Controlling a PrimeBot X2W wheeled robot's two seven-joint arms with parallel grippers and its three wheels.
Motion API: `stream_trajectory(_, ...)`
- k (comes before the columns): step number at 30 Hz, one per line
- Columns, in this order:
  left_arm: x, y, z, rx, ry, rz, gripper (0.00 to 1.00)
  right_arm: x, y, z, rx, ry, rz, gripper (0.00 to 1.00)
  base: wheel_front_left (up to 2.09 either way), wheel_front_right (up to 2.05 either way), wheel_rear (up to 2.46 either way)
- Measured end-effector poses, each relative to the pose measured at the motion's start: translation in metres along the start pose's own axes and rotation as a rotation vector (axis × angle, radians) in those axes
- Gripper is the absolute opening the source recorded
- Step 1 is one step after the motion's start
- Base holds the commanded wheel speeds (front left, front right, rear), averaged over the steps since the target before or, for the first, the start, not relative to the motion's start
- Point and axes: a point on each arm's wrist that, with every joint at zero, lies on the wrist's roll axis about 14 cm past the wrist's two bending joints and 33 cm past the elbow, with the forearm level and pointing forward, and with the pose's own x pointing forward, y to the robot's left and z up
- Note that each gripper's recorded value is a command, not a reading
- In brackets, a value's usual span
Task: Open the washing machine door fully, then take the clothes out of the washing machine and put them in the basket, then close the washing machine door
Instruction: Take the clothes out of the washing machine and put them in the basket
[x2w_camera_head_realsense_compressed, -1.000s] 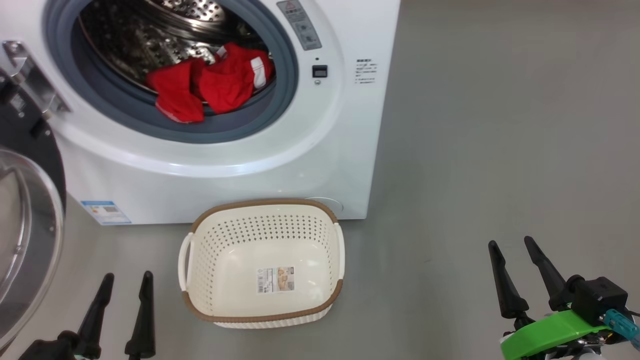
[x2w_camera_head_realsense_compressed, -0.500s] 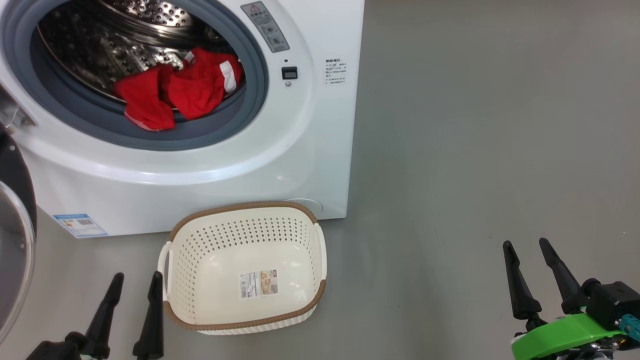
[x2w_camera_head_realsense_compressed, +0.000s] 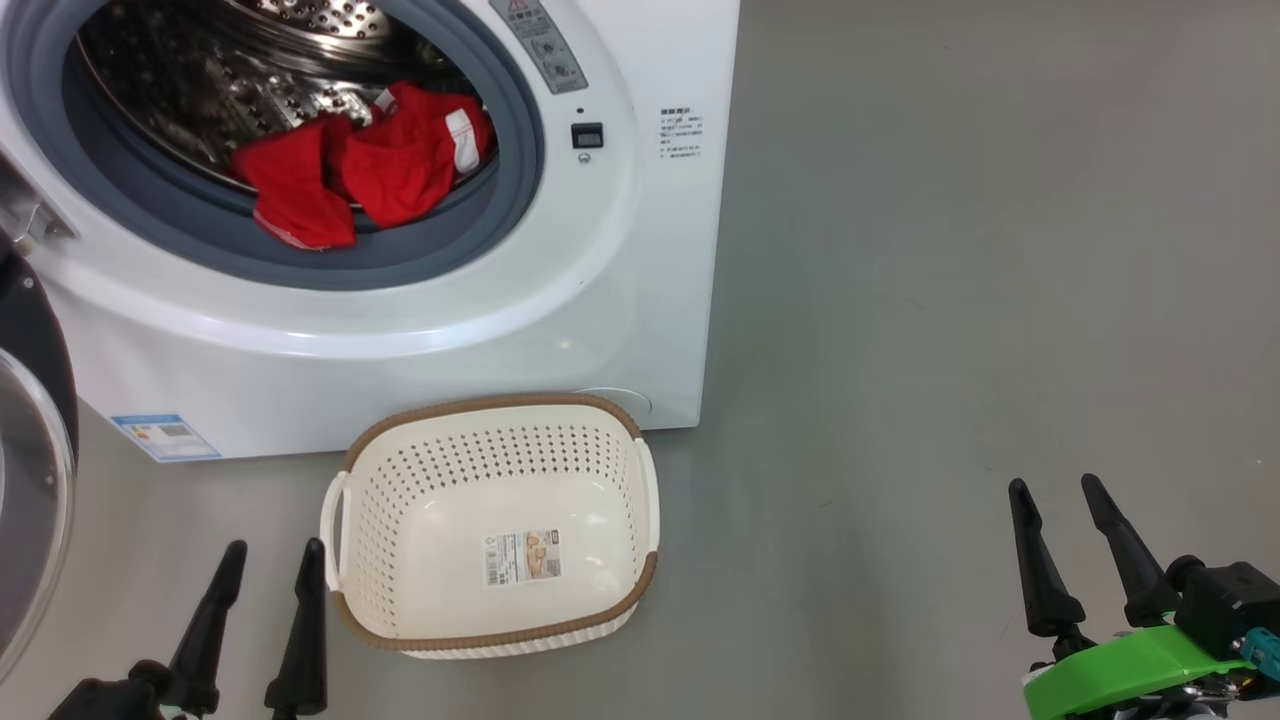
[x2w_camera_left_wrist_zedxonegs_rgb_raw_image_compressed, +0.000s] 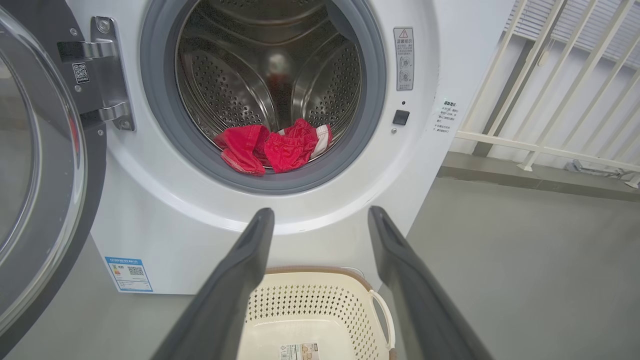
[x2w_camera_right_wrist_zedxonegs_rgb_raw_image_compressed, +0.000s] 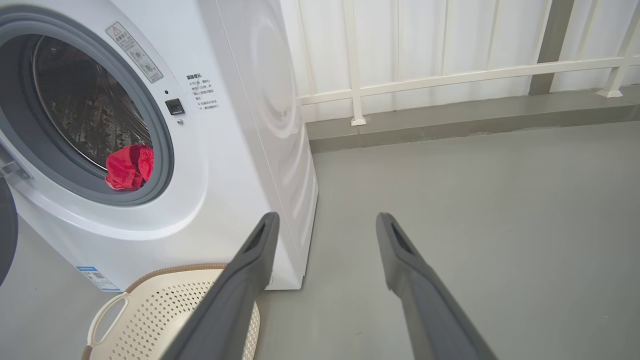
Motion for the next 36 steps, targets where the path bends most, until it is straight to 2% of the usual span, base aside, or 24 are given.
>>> stream_trajectory(17, -0.0001, -0.0008, -0.003, -0.021, 0.011, -0.006, 1.0, 0.0029, 0.0043, -0.0046, 0.006, 0.012, 0.009, 1.0, 0.08, -0.09, 0.01)
stream_trajectory(36, 0.0037, 0.0076, -0.0015, -0.023, 0.008, 0.014, 1.0, 0.0049, 0.0091, -0.0073, 0.007, 0.02, 0.023, 1.0, 1.02, -1.03, 0.01)
